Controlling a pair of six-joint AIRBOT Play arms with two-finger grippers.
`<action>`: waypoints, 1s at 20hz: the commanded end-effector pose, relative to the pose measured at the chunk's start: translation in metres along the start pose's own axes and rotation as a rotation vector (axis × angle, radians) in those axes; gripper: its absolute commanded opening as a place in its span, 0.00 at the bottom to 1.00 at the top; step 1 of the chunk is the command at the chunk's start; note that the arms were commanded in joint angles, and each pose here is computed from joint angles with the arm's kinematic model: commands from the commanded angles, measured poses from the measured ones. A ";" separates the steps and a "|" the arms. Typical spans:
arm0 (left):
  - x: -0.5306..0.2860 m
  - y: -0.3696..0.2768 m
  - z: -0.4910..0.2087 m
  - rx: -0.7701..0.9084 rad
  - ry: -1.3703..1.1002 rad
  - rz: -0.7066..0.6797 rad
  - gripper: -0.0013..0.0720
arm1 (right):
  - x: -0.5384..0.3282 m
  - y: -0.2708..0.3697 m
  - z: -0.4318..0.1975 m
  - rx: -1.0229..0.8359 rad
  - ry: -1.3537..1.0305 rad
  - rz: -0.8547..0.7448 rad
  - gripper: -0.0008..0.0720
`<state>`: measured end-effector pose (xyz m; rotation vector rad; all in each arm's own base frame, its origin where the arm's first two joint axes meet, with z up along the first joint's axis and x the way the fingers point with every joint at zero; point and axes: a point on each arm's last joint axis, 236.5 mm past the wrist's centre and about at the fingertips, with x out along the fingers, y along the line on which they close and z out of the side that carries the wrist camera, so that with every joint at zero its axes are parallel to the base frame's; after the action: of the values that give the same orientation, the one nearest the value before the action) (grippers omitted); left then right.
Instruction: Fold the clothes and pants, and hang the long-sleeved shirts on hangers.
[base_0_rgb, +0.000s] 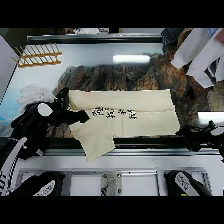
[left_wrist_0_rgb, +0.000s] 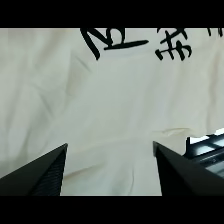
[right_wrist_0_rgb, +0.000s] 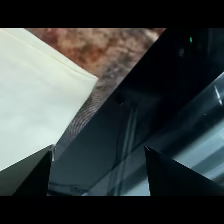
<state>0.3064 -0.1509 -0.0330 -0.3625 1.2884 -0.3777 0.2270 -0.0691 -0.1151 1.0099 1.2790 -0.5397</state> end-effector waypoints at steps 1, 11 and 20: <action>0.006 -0.006 -0.014 0.008 0.023 -0.002 0.79 | 0.018 0.021 0.005 0.010 -0.076 0.068 0.85; -0.004 0.032 -0.023 -0.150 0.072 0.085 0.79 | 0.026 0.043 0.010 -0.077 -0.137 0.087 0.02; 0.030 0.060 -0.134 -0.328 0.314 0.170 0.79 | 0.027 0.041 0.002 -0.141 -0.108 0.076 0.02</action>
<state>0.2152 -0.1079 -0.1014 -0.4342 1.6217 -0.1013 0.2693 -0.0470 -0.1278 0.9057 1.1538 -0.4424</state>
